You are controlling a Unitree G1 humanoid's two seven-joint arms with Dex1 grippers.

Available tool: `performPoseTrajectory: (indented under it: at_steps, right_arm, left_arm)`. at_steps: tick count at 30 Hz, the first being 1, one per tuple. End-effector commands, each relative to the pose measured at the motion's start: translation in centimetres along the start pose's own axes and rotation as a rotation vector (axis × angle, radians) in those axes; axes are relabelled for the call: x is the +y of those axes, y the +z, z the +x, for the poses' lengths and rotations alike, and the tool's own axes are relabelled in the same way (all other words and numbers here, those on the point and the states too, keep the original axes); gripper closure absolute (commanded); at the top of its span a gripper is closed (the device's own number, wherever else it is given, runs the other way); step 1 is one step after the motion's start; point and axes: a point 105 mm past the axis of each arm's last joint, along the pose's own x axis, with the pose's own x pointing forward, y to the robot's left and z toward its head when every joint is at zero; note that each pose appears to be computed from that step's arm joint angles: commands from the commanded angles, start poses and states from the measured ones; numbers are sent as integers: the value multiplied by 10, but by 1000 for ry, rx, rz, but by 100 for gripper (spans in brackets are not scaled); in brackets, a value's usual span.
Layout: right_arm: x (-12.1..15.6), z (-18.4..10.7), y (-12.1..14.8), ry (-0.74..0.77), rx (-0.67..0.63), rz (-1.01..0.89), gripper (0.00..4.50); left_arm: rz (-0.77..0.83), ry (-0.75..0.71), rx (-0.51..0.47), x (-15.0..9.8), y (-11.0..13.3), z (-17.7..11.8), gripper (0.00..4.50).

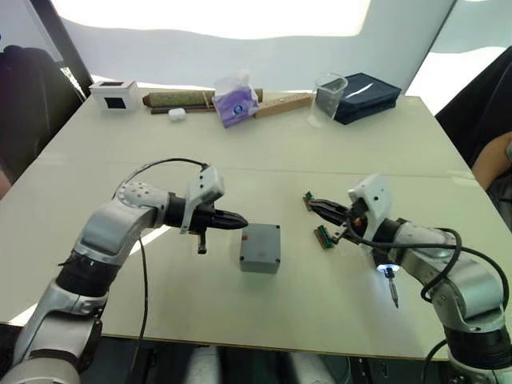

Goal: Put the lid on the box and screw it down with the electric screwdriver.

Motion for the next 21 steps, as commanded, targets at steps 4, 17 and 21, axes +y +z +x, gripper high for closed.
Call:
performPoseTrajectory:
  at_steps: [4,17,21]
  right_arm:
    - [31,13,11,103,-36,0,446]
    - [30,27,-4,113,3,19,446]
    - [27,27,-7,101,12,16,446]
  left_arm:
    - [10,27,-29,-3,7,-10,450]
    - [0,59,-45,-2,9,-6,450]
    - [0,61,-48,-3,9,-5,450]
